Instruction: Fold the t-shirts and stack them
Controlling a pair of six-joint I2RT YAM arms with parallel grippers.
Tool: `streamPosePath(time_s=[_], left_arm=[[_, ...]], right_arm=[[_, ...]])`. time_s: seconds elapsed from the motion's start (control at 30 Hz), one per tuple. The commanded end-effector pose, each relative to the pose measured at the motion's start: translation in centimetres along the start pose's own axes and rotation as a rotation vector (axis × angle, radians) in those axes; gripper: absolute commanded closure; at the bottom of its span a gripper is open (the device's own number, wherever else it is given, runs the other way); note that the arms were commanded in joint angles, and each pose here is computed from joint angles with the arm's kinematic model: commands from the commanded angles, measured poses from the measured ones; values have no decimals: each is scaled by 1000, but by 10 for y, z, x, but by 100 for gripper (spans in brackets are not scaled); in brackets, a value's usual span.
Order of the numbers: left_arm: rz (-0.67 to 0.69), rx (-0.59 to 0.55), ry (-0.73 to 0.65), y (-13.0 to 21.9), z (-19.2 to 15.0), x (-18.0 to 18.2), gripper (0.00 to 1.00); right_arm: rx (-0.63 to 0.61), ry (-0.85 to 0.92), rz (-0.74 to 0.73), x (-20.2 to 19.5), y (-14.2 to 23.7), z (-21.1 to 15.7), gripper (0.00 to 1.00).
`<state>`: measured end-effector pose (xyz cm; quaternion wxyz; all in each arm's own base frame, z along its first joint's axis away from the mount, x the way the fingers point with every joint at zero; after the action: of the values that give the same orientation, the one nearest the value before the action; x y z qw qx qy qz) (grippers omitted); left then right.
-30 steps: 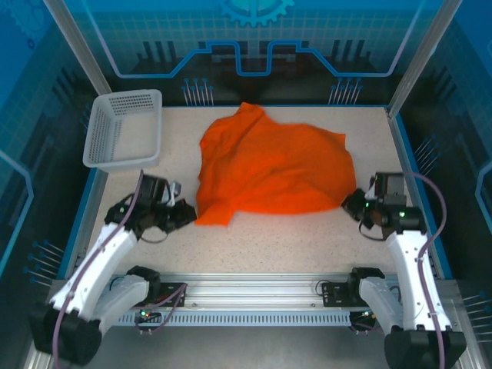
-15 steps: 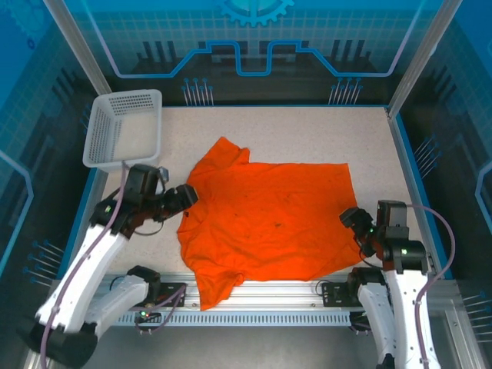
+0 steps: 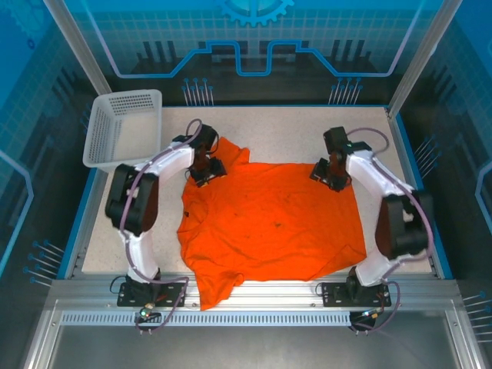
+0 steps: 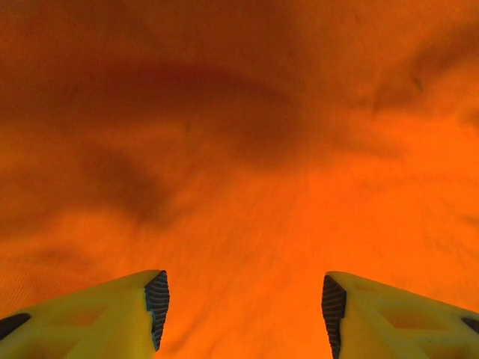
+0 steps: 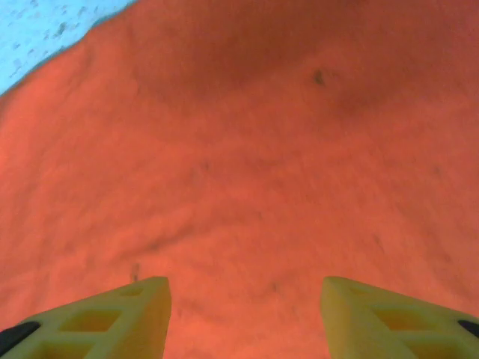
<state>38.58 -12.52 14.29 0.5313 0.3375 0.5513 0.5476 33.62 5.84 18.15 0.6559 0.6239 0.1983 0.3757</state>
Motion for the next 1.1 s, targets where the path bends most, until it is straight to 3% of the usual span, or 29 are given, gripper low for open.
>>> streamPosePath(time_s=[0.0,0.3,0.53,0.93,1.07], left_arm=[[104,20,-16,-22,15,-3,43],[186,17,-64,-61,66,-22,44],[160,-18,-84,-77,114,-33,44],[-35,-313,26,-51,192,-7,43],[-61,-383,24,-36,207,0,40]], right_arm=[[12,37,-45,15,-25,15,46],[120,-4,-83,45,-94,37,48],[101,-69,-83,65,-105,71,46],[76,-194,-19,94,-122,144,41],[60,-226,55,95,-117,161,34]])
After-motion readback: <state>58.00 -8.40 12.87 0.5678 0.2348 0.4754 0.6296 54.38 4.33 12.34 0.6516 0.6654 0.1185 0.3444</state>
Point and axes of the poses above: each hand's point on the last joint's axis, 136 mm out from that joint toward the fingers, its own y axis back along the fingers, its own x axis along the line the jaws close on, z = x × y, the point moved 10 cm from there along y, back along the fingers, and after that the axes turned 13 degrees about -y, right-handed, at the moved point
